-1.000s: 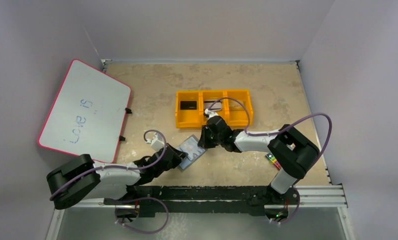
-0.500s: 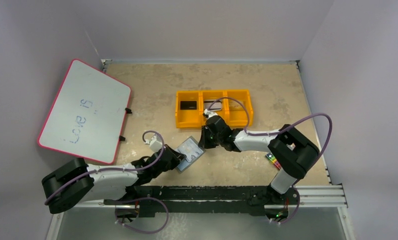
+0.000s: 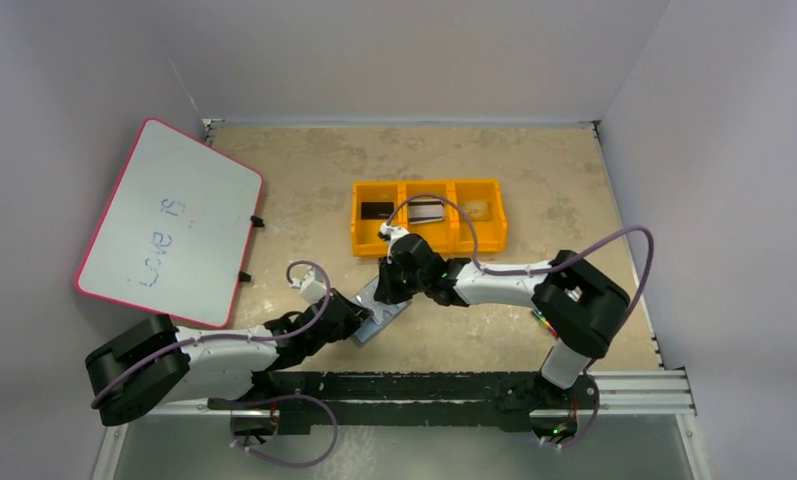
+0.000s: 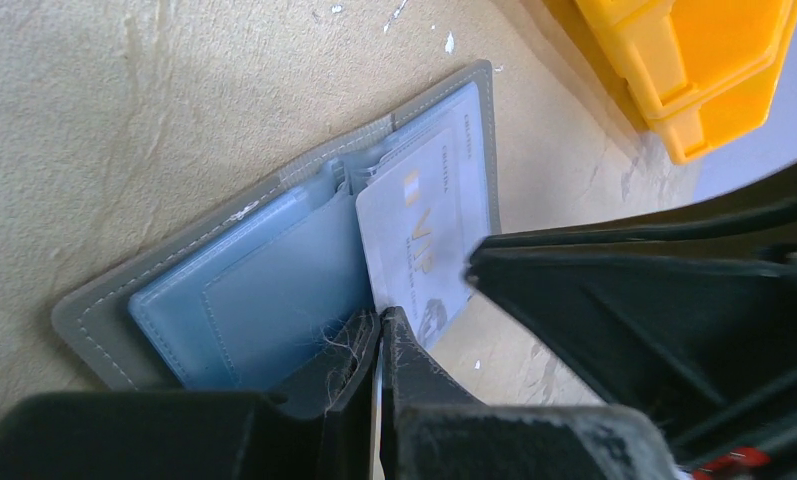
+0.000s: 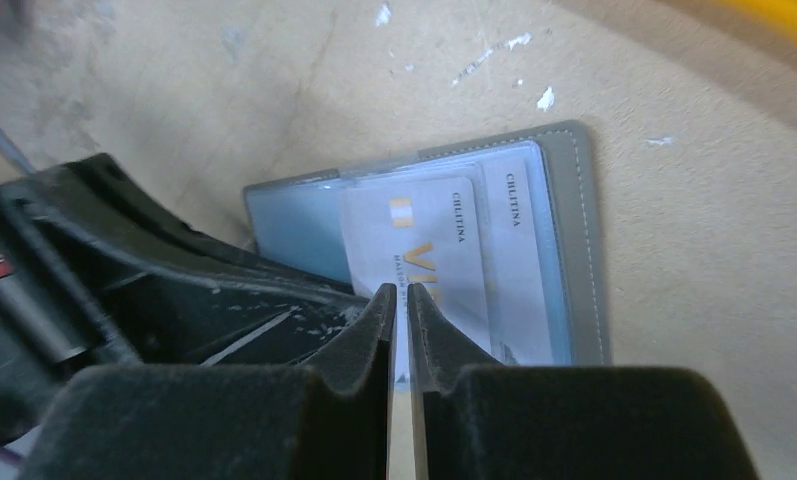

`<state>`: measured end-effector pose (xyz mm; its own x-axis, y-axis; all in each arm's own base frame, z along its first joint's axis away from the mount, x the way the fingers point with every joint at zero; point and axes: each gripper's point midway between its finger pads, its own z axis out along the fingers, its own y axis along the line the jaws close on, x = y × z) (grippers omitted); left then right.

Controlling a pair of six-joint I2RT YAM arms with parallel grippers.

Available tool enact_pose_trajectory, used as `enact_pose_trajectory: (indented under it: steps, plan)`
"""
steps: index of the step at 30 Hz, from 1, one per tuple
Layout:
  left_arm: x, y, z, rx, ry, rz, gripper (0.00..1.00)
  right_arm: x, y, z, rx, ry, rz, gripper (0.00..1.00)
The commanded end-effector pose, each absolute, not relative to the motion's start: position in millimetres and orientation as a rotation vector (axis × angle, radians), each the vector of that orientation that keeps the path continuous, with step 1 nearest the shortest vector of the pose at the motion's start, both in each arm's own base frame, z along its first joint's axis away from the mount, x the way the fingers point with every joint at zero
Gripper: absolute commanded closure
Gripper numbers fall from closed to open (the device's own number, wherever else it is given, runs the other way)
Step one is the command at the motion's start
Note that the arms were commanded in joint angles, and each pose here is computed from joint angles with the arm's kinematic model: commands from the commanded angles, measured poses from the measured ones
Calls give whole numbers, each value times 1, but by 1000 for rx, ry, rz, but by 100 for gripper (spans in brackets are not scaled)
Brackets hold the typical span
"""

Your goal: Take the credit cards out of the card holder

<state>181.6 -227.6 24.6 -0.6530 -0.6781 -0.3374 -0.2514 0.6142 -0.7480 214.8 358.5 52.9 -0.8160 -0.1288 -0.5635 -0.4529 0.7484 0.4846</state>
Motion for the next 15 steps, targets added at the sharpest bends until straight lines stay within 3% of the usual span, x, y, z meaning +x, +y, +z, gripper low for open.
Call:
enact_pose_trajectory:
  steps: [1, 15]
  plan:
    - [179, -221, 16, -691, 2262, -822, 100, 221, 355, 30, -422, 2496, 737, 90]
    - [175, -213, 20, -712, 2230, -866, 97, 222, 330, 4, -334, 2562, 575, 92]
